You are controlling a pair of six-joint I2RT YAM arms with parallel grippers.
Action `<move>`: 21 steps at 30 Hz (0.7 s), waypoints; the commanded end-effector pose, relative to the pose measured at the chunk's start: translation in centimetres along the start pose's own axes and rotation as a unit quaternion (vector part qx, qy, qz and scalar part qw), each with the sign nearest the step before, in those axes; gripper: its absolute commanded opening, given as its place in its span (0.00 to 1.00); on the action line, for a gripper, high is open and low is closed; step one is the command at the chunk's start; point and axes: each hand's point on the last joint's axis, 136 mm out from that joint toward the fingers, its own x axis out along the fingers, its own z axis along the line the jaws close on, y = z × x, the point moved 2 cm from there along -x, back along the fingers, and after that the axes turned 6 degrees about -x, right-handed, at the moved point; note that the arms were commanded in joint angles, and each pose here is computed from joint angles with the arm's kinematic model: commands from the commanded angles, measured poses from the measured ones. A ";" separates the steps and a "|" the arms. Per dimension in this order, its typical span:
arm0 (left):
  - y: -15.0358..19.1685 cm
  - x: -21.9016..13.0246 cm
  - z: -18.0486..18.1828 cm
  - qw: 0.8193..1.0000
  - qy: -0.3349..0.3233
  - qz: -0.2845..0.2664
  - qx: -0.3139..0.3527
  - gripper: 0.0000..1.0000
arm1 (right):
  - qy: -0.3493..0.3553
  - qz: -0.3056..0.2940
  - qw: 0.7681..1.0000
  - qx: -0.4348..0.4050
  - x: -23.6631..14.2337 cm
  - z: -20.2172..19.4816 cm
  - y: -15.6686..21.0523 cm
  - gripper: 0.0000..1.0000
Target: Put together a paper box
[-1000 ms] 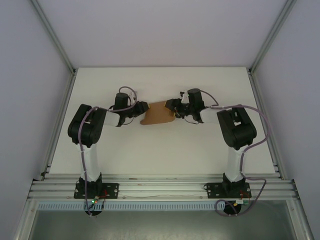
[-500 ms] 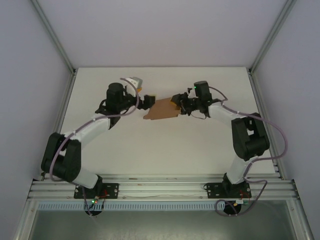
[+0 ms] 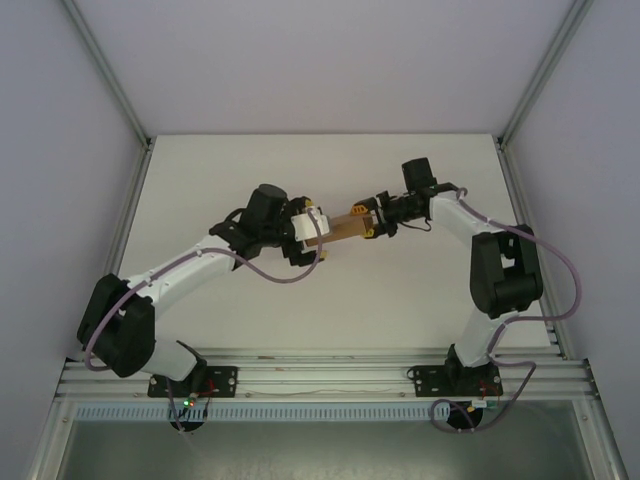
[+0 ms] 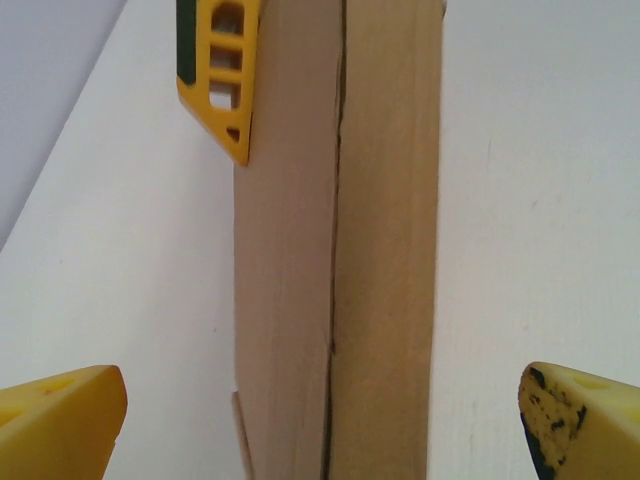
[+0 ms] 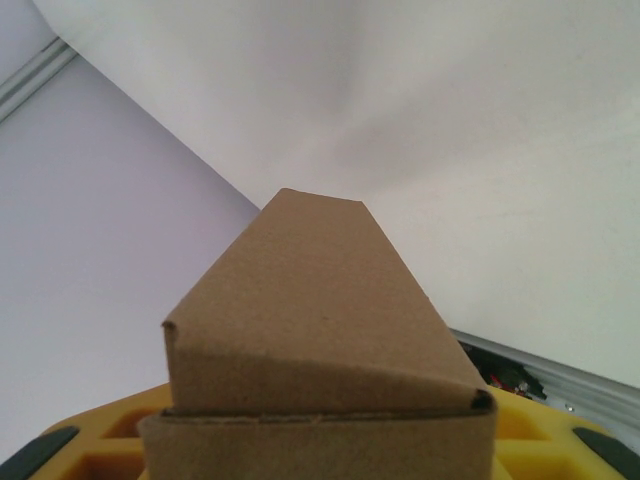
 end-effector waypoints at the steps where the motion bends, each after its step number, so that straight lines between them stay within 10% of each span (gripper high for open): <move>1: 0.9 0.8 0.6 0.999 0.000 0.042 0.028 1.00 | 0.005 0.031 0.999 0.024 -0.2 0.1 1.1 0.39; 9: 1.3 2.2 2.2 0.997 -0.037 0.060 0.020 0.97 | -0.004 0.042 0.999 0.034 0.0 0.5 1.0 0.40; 21: -0.2 1.8 3.0 0.998 -0.057 0.032 0.012 0.44 | -0.011 0.038 0.999 0.028 0.0 0.4 1.0 0.61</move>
